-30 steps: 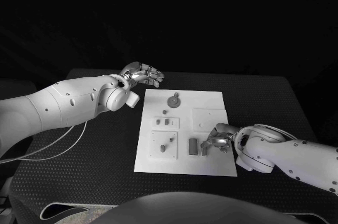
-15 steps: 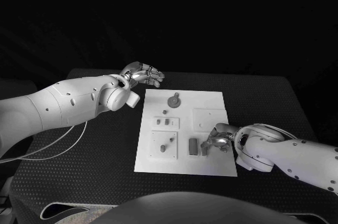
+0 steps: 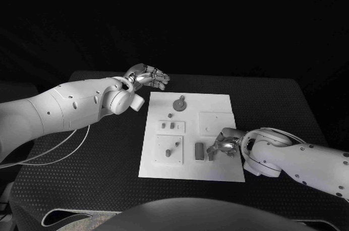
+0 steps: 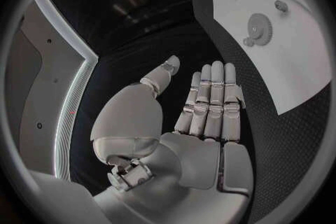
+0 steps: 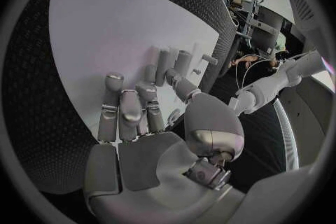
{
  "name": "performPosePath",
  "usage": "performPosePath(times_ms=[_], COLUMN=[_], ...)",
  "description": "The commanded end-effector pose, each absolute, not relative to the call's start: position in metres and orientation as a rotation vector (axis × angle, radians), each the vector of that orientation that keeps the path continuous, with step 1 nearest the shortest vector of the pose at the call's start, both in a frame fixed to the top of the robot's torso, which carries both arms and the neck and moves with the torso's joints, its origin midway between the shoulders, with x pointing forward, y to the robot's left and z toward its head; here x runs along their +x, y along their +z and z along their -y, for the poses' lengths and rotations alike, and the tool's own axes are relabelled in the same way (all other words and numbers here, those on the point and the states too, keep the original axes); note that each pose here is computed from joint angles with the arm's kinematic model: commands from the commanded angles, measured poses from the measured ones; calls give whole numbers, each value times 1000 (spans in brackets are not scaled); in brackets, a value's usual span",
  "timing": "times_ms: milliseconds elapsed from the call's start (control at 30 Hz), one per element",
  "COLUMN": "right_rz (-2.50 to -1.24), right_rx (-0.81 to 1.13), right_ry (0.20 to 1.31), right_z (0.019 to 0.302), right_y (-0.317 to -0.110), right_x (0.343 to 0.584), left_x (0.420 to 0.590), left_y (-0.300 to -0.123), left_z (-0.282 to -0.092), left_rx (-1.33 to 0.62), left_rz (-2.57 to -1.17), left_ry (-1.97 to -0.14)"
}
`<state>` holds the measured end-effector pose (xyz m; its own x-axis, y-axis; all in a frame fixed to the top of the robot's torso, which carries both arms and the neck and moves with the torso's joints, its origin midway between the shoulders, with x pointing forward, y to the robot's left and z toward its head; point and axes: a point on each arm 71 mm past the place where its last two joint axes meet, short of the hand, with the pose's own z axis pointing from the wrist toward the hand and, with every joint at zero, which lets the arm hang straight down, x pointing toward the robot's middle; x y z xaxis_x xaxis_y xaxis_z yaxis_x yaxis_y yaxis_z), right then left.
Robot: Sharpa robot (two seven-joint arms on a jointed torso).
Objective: Assemble the parts on the task board
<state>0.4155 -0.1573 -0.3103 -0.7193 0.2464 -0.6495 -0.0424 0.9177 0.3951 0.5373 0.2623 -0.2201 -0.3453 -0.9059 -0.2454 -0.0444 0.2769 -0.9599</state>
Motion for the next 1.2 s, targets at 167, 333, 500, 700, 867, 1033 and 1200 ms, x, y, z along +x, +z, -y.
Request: performPosePath(times_ms=[167,333,500,700,867,1033,1200], right_rz=[-2342,-2346,-2350,-2346,-2345,-2348,-2348], right_rx=[108,105,98,101,93,90,89], right_ry=[516,522,529,529,533,535,536], right_z=[152,151,150,151,150,150,149], right_y=[-313,-313,-313,-313,-313,-313,-314], right_x=[412,411,410,411,410,410,410], left_x=[537,537,537,537,537,537,537], left_y=[-218,-219,-219,-219,-219,-219,-219], left_z=[-260,-260,-260,-260,-260,-260,-260], left_rx=[-882,-883,-883,-883,-883,-883,-884], left_rz=[-1637,-1638,-1639,-1639,-1639,-1639,-1639], left_ry=[-1218,-1217,-1217,-1218,-1217,-1217,-1217])
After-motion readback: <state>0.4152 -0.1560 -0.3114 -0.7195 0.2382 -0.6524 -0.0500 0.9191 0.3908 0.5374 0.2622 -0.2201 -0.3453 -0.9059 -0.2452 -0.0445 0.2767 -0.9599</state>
